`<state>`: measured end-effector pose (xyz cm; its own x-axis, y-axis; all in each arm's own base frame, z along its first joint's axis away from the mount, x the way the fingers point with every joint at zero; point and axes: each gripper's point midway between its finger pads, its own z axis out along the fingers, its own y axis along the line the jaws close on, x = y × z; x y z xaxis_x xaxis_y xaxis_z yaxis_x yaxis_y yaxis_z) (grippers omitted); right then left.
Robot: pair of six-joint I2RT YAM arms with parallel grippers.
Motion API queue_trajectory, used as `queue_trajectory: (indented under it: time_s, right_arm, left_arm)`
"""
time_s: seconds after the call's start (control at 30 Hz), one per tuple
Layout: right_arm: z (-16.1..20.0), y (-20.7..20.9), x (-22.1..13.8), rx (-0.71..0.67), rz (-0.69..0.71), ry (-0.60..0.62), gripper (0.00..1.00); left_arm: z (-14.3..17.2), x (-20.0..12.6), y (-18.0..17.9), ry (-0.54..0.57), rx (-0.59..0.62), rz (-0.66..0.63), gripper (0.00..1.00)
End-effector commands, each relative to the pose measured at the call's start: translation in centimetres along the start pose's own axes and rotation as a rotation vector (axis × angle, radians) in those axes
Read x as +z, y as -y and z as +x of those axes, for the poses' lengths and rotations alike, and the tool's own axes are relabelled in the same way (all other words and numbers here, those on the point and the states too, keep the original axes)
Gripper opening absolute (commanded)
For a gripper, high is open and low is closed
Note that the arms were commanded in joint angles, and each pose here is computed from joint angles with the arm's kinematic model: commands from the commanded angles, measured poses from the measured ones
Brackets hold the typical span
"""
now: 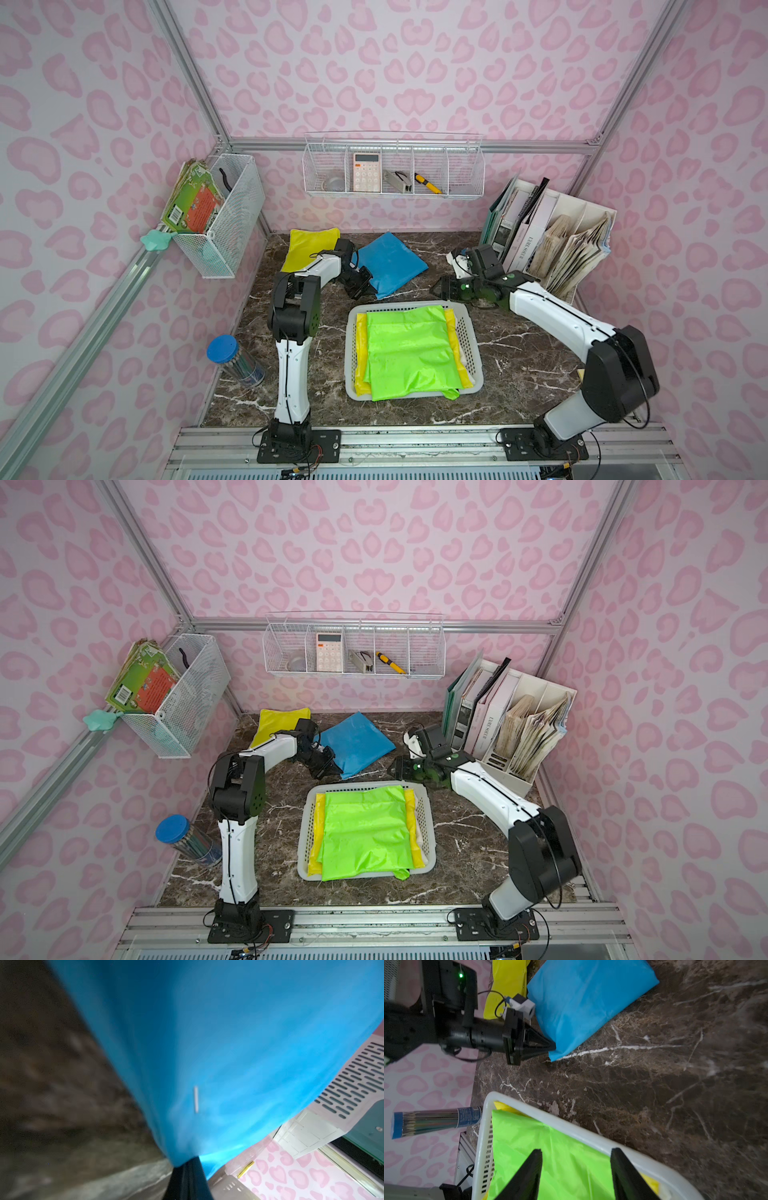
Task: Put the folded raincoat in the basket
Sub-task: Move the raincoat to the center of the board.
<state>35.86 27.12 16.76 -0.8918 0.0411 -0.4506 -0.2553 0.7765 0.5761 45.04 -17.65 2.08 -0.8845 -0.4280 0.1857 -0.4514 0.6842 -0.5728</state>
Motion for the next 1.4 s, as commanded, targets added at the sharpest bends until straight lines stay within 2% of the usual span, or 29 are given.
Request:
queue_trajectory:
  time_s: [0.0,0.07,0.13,0.33,0.43,0.57,0.87,1.07,1.37]
  right_arm:
    - [-2.5,-0.2,2.1,0.028,-0.006,0.018,0.61]
    - [-3.8,0.9,3.5,0.058,0.030,0.007,0.63]
    - [-4.2,2.8,5.0,0.090,0.070,-0.013,0.64]
    - [-4.2,8.0,7.8,0.173,0.157,-0.057,0.66]
    - [-4.5,7.4,9.1,0.164,0.053,-0.045,0.67]
    - [-3.7,7.2,11.4,0.200,-0.023,-0.106,0.67]
    - [-2.7,9.0,15.0,0.271,0.011,-0.127,0.66]
    - [-2.6,8.5,17.8,0.254,-0.021,-0.149,0.50]
    - [-3.7,9.3,18.7,0.210,0.007,-0.161,0.14]
  left_arm:
    - [2.1,0.6,0.2,-0.012,-0.028,-0.010,0.25]
    - [3.2,0.4,0.6,-0.014,-0.011,-0.007,0.35]
    - [3.9,0.1,0.9,-0.017,0.007,-0.005,0.40]
    - [6.6,2.0,0.6,-0.080,0.010,0.006,0.40]
    - [7.3,3.2,0.4,-0.101,0.010,-0.007,0.40]
    - [7.5,3.1,0.9,-0.100,0.022,-0.001,0.40]
    - [7.9,1.9,1.0,-0.093,0.049,-0.021,0.40]
    - [8.2,-0.4,0.6,-0.046,0.071,-0.088,0.41]
    - [8.6,-6.7,-2.0,0.069,0.096,-0.199,0.42]
